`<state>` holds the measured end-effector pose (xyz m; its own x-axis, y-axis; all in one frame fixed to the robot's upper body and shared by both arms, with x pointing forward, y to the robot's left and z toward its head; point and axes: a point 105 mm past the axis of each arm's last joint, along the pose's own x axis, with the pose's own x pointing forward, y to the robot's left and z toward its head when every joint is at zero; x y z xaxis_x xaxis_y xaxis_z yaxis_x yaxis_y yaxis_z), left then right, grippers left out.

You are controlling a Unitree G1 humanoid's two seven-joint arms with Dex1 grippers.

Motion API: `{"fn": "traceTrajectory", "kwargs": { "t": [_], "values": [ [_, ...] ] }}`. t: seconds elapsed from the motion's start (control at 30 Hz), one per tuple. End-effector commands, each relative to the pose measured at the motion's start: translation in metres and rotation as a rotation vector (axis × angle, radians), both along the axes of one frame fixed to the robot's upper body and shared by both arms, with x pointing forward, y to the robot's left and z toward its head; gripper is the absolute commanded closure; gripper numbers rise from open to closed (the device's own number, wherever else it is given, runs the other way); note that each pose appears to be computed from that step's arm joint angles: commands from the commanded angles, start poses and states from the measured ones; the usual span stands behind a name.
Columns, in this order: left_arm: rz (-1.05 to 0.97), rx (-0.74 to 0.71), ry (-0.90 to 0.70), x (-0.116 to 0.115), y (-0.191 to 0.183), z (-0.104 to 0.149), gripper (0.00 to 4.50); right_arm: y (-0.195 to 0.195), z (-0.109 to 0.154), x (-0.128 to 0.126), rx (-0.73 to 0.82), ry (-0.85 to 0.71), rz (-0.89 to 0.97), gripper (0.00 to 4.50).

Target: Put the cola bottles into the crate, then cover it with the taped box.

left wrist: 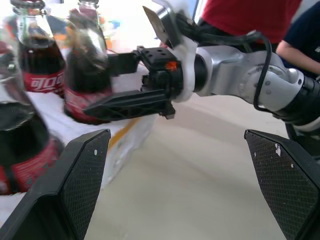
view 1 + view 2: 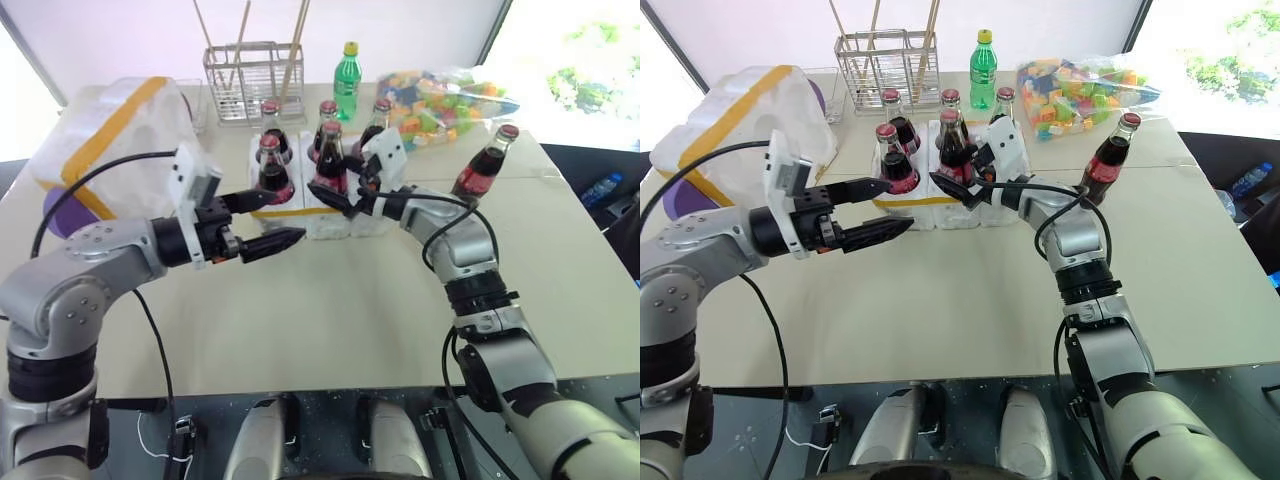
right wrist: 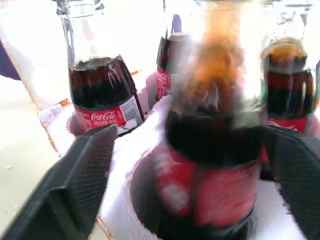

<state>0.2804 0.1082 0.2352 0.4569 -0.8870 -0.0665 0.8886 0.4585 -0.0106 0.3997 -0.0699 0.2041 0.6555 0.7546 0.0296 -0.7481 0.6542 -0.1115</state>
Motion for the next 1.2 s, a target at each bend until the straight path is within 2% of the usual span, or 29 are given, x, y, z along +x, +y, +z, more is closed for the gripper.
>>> {"fn": "traceTrajectory", "kwargs": {
  "t": [0.03,0.13,0.27,0.43,0.67,0.9,1.2],
  "values": [
    [-0.034,-0.01,-0.051,0.0,-0.006,0.01,0.0,-0.039,0.044,-0.023,0.081,-0.11,-0.076,0.04],
    [-0.057,-0.019,-0.048,0.0,-0.01,0.011,0.0,-0.083,0.055,-0.049,0.149,-0.104,-0.185,0.04],
    [-0.092,-0.014,-0.048,0.004,-0.017,0.009,0.0,-0.139,0.035,-0.088,0.071,-0.066,-0.39,0.04],
    [-0.157,-0.028,-0.046,0.007,-0.032,0.011,0.0,-0.185,0.007,-0.101,0.015,-0.001,-0.631,0.04],
    [-0.247,-0.022,-0.052,0.007,-0.054,0.009,0.0,-0.209,0.0,-0.069,0.05,-0.038,-0.784,0.04],
    [-0.262,-0.025,-0.066,0.004,-0.058,0.013,0.0,-0.217,-0.009,-0.027,0.051,-0.033,-0.787,0.04],
    [-0.228,-0.032,-0.067,0.002,-0.053,0.012,0.0,-0.217,-0.02,0.006,0.035,-0.009,-0.751,0.04]
  ]
}}
